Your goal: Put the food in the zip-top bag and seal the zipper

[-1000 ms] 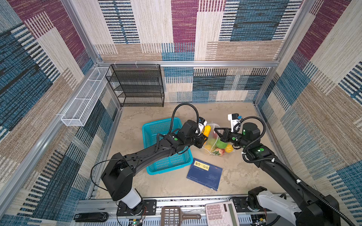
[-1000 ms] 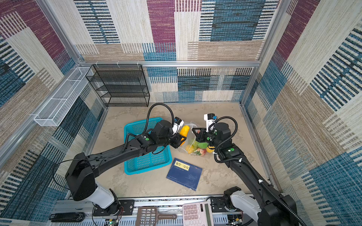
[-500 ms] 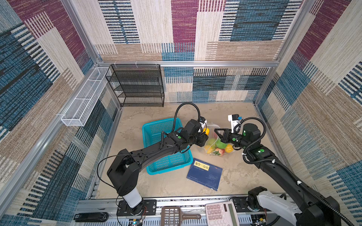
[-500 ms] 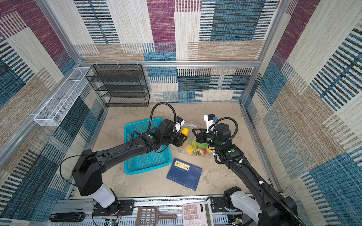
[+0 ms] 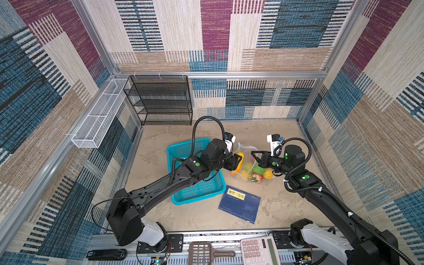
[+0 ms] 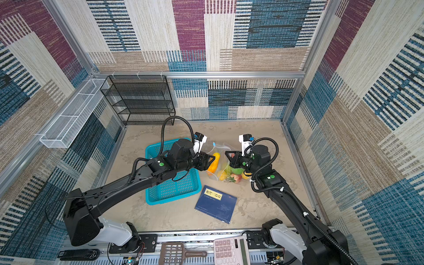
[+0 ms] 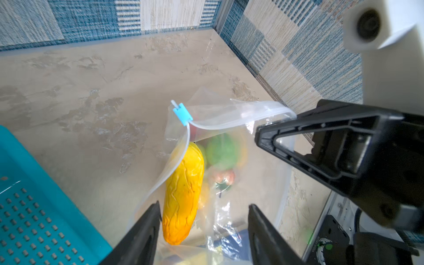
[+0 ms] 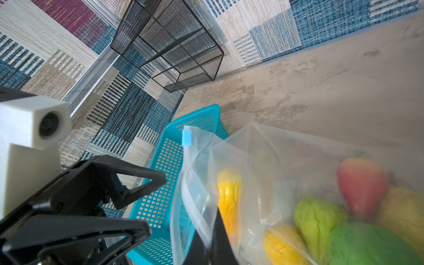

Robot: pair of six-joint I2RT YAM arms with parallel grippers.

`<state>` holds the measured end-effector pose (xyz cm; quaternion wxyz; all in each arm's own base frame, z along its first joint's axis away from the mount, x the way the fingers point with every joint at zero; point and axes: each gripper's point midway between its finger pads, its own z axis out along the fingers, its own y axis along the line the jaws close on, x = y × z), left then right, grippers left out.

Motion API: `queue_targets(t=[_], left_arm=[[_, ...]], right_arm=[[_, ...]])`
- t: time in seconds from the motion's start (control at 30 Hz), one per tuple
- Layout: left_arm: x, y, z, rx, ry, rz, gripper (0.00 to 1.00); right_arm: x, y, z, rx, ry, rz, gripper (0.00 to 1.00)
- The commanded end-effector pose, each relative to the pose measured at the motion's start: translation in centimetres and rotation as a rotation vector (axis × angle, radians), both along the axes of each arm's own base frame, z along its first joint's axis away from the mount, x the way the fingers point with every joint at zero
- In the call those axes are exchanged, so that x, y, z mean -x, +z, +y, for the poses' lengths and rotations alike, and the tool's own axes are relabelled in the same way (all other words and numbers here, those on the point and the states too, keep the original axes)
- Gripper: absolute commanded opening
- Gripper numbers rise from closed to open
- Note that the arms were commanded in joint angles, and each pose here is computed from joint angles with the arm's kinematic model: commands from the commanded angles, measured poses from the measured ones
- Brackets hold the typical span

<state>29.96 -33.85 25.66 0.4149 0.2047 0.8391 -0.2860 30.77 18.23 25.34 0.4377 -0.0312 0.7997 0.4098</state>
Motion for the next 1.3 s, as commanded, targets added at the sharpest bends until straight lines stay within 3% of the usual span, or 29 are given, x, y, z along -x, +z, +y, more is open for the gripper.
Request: queue_targets(t=[0.0,0.3,0.5,0.67,0.8,1.0,1.27], left_arm=[[-0.9,0.1,2.0,-0.047,0.072,-0.061,0.6],[-2.4,-3.7,2.3,-0.148,0.038,-0.019,0.52],[-3.2,-4.5,0.6,-0.128,-0.008,0.017,0.44],[-2.9,-4.1,-0.8,-0.079,-0.064,0.038,0.25],[-2.4,-3.4,-1.2,-0.052,-0.091,0.045,0.0],[-2.3,-0.5,-0.3,0.004,-0.039,0.019,0.0],[-2.1,7.8,0.6,0.265,0.038,-0.101,0.0]], right_arm=[[-0.2,1.0,0.1,-0.011,-0.002,-0.028,0.0],[0.0,1.3,0.0,-0.013,0.0,-0.028,0.0],[0.0,1.2,0.0,-0.009,0.001,-0.022,0.0],[-0.1,1.0,-0.1,-0.003,-0.006,-0.019,0.0],[-0.3,0.6,0.0,0.006,-0.006,-0.01,0.0],[-0.9,1.8,0.4,0.039,0.019,-0.037,0.0],[-1.4,7.1,2.2,0.06,0.14,-0.139,0.0]])
